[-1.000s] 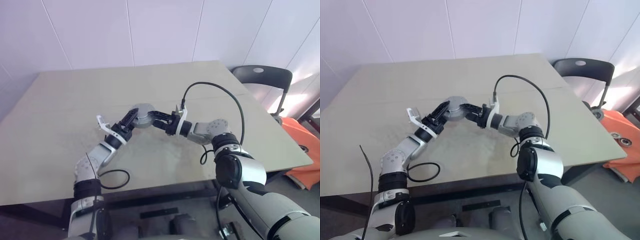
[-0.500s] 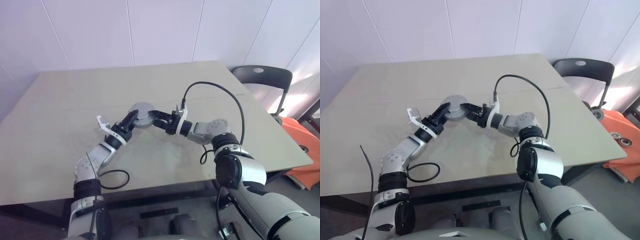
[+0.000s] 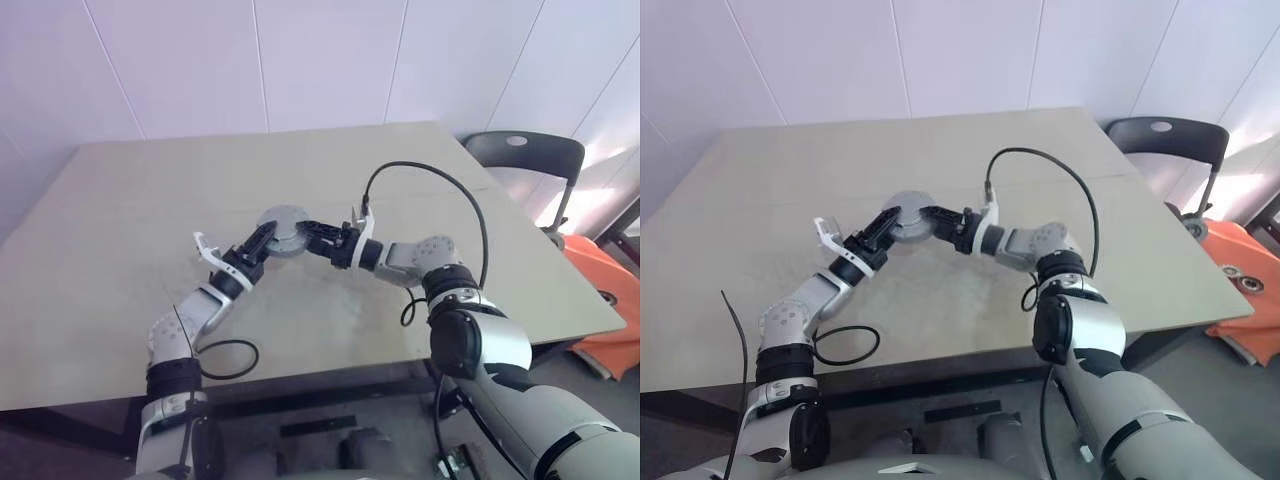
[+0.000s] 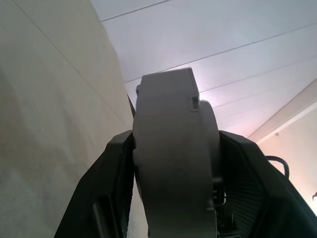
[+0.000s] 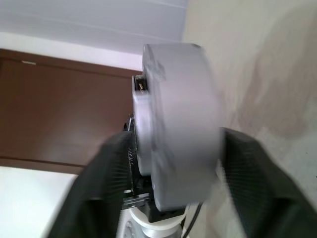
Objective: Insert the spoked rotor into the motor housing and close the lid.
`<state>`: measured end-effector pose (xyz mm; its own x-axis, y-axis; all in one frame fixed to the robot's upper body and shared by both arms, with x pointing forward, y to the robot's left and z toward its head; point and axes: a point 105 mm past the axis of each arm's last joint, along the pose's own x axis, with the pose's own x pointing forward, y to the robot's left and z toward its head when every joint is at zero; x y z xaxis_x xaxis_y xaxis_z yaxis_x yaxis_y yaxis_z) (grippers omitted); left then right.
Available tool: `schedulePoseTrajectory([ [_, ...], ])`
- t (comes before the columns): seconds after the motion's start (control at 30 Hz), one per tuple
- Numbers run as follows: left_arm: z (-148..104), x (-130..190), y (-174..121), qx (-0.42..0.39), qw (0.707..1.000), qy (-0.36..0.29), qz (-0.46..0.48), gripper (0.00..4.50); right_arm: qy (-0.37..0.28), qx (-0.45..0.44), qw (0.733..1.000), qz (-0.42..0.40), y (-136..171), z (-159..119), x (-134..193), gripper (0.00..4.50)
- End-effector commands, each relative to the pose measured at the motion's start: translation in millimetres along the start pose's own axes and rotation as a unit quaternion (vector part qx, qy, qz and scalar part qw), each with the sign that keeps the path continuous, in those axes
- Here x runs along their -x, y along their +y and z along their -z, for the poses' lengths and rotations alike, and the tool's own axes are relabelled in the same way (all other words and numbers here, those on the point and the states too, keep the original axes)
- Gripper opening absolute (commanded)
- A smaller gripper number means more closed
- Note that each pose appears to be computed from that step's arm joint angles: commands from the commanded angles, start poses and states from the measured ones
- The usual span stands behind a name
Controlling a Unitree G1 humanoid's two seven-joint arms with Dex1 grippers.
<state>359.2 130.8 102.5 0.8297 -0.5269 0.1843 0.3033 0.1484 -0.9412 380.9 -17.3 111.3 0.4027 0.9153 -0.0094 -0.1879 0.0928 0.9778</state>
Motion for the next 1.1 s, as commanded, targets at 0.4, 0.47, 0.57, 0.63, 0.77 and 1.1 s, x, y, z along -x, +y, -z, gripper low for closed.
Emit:
schedulePoseTrajectory([
  [0.4,-26.3,1.1,-26.0,-0.037,0.997,-0.045,0.043,2.27,-0.009,0.006,1.000,0.004,0.7,-5.7,3.5,3.72],
  [0.47,-41.0,9.3,-28.7,-0.045,0.996,-0.071,0.043,2.27,-0.013,0.005,1.000,0.008,-1.7,-7.3,6.3,3.72],
  [0.57,-52.3,18.3,-30.2,-0.054,0.994,-0.091,0.039,2.27,-0.015,0.004,1.000,0.007,-2.3,-8.0,7.3,3.72],
  [0.63,-64.6,28.0,-31.0,-0.064,0.991,-0.114,0.033,2.27,-0.014,0.004,1.000,0.006,-2.1,-7.8,6.9,3.72],
  [0.77,-88.3,49.0,-34.0,-0.084,0.983,-0.162,0.022,2.27,-0.011,0.005,1.000,0.005,-2.5,-5.6,3.9,3.72],
  [1.1,-149.6,88.5,-28.2,-0.168,0.958,-0.225,-0.055,2.27,-0.001,0.012,1.000,0.012,-4.8,0.1,-4.1,3.72],
])
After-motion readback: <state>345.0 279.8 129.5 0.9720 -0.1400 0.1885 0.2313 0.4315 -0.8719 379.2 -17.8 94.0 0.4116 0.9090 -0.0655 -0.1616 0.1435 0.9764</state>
